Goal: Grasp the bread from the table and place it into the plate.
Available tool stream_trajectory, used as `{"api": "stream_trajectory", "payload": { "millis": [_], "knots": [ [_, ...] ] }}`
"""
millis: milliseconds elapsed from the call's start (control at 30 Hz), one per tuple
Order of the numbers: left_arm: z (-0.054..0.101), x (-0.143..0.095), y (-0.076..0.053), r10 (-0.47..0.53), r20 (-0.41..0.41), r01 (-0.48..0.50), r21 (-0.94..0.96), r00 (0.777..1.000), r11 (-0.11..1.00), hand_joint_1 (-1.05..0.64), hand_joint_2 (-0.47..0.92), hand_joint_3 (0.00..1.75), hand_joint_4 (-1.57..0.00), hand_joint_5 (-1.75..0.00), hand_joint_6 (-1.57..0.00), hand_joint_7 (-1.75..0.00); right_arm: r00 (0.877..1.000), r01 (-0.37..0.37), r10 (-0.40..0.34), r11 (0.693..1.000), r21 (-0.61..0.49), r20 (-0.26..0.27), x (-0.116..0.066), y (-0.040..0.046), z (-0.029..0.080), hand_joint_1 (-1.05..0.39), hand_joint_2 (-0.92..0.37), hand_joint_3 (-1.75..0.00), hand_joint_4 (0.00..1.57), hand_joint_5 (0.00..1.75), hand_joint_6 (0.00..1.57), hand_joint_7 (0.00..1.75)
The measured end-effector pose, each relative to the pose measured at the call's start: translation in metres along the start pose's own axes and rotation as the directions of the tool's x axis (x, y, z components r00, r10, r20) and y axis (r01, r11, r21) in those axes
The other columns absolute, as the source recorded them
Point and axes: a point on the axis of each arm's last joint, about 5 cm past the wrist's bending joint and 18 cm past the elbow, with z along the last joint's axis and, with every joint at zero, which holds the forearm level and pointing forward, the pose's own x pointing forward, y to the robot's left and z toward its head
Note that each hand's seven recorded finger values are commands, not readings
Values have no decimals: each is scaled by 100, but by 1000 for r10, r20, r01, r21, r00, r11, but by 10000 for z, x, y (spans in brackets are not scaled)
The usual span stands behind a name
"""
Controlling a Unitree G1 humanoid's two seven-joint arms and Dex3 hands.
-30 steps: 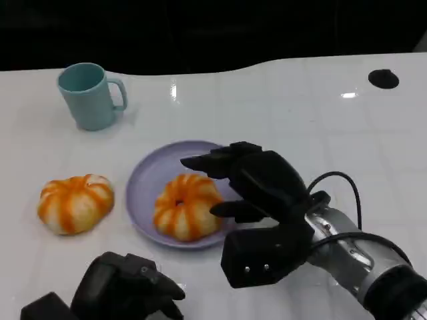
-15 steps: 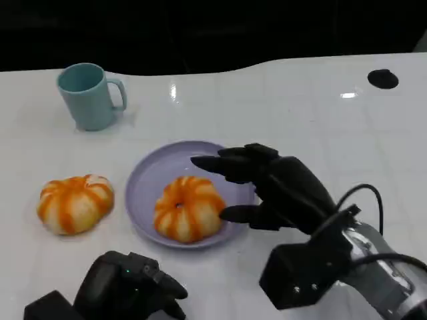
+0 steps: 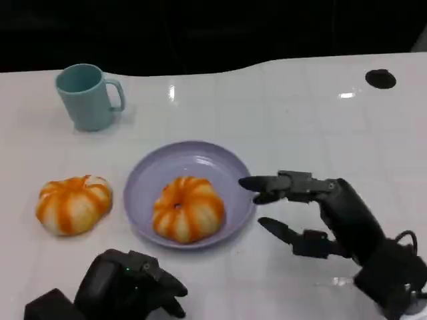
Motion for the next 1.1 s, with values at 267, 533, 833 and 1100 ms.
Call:
{"api": "stream_trajectory", "payload": {
  "millis": [267,533,833,1100],
  "knots": [
    [-2,-1,3,1,-6,-1,-3,1000,1000,-105,88,0,-144,-68,-157,-28,997,-16,25,991,130,-70,-257,-119,17,-17,-75,-64,73,136,76,109],
    [-2,-2,9,4,-5,-4,-6,1000,1000,-105,89,0,-144,-68,-157,-28,993,13,0,994,108,-119,-522,-208,33,-16,-54,-108,87,162,82,133],
    [0,-9,26,3,-8,-3,-1,1000,1000,-105,89,0,-143,-68,-157,-27,987,12,-4,999,50,-162,-625,-176,52,-16,-47,-124,82,174,77,145],
    [-11,-15,46,-7,-9,7,7,1000,1000,-105,90,0,-144,-67,-157,-27,983,52,-42,997,55,-177,-662,-125,-78,-18,-46,-123,82,175,75,147]
  ]
}}
